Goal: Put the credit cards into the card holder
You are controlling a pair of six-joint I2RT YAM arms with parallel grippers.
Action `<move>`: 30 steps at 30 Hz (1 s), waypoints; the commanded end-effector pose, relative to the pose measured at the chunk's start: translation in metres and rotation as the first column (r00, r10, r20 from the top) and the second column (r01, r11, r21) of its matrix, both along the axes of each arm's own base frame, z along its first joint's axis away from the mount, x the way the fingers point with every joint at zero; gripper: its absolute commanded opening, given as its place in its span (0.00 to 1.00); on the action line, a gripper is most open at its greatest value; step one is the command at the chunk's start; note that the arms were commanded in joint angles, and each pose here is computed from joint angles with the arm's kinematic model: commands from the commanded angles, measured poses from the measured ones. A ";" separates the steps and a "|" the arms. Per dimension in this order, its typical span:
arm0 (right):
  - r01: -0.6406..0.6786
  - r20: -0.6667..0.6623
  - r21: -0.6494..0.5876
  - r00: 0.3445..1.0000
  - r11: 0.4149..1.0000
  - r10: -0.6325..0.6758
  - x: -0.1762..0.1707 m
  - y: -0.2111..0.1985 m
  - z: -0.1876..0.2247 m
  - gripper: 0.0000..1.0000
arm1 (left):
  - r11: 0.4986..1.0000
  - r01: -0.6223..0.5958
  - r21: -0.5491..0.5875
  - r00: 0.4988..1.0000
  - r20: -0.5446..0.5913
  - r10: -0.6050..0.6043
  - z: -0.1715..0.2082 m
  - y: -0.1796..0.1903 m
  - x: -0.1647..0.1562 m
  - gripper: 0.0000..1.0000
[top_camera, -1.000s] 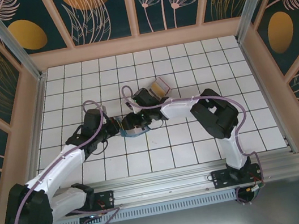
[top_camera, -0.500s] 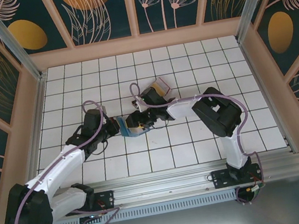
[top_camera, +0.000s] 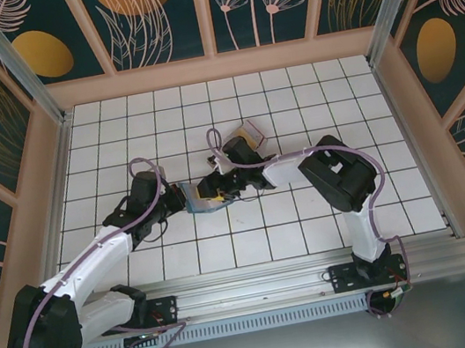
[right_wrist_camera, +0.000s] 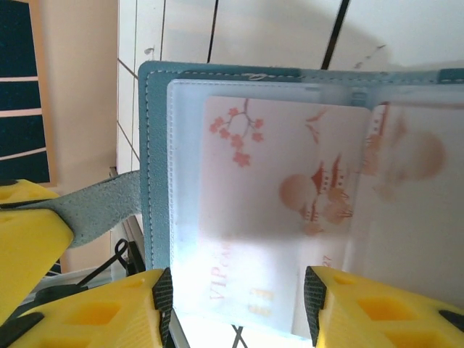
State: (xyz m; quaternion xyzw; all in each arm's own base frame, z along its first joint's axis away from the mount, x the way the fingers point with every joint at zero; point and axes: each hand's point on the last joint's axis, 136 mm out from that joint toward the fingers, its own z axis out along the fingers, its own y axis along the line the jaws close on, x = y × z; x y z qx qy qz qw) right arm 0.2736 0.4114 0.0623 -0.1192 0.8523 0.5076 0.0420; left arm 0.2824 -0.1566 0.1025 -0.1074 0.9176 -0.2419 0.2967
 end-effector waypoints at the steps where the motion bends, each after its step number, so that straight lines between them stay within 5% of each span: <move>1: 0.000 0.013 0.054 1.000 0.999 -0.001 0.003 0.000 0.016 0.53 | 1.000 -0.015 -0.015 1.000 0.021 0.016 0.002 0.001 0.002 0.00; 13: 0.009 0.134 -0.151 0.991 0.989 0.011 0.007 0.003 0.001 0.58 | 0.999 -0.002 -0.042 0.999 0.048 0.004 0.020 -0.005 0.007 0.00; 30: -0.083 0.035 0.073 0.996 0.994 0.081 -0.010 0.025 0.018 0.62 | 0.994 0.023 -0.111 0.998 0.061 -0.016 0.037 -0.017 0.011 0.00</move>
